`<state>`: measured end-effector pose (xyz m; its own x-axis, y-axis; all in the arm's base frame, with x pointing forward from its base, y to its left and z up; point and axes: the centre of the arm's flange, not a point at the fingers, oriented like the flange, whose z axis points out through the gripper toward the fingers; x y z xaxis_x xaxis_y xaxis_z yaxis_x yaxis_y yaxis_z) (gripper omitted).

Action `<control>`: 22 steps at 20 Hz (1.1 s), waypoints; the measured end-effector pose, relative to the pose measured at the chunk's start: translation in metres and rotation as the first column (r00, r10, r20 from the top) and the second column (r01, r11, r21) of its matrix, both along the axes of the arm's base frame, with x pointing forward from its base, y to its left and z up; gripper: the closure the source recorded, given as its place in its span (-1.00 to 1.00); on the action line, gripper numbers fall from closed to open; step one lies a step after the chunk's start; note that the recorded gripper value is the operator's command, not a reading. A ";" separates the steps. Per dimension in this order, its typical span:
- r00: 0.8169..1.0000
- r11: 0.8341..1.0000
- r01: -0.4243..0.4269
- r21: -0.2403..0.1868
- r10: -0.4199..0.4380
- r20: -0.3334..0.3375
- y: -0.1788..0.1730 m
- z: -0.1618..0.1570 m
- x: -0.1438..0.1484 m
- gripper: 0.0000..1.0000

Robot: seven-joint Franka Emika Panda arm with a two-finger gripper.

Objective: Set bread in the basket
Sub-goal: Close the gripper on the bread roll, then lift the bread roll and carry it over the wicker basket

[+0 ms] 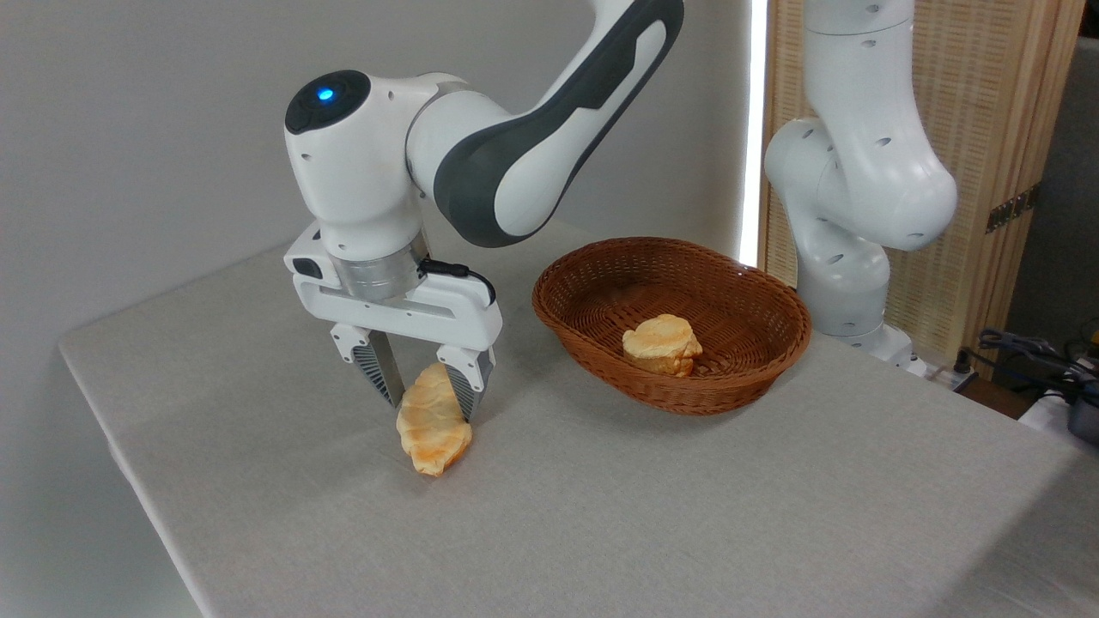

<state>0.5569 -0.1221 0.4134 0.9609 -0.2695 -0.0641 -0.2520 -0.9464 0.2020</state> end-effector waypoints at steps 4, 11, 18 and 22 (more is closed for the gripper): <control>1.000 1.000 0.020 0.002 -0.020 0.003 -0.002 0.000 -0.001 -0.05; 1.000 1.000 0.025 0.003 -0.025 0.005 -0.002 0.000 -0.001 -0.06; 0.998 0.998 0.061 -0.005 -0.061 0.034 -0.004 0.013 -0.001 -0.12; 0.994 0.997 0.070 -0.015 -0.068 0.089 -0.006 0.044 -0.003 -0.12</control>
<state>0.5534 -0.1281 0.4574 0.9417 -0.3355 0.0255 -0.3339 -0.9227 0.1929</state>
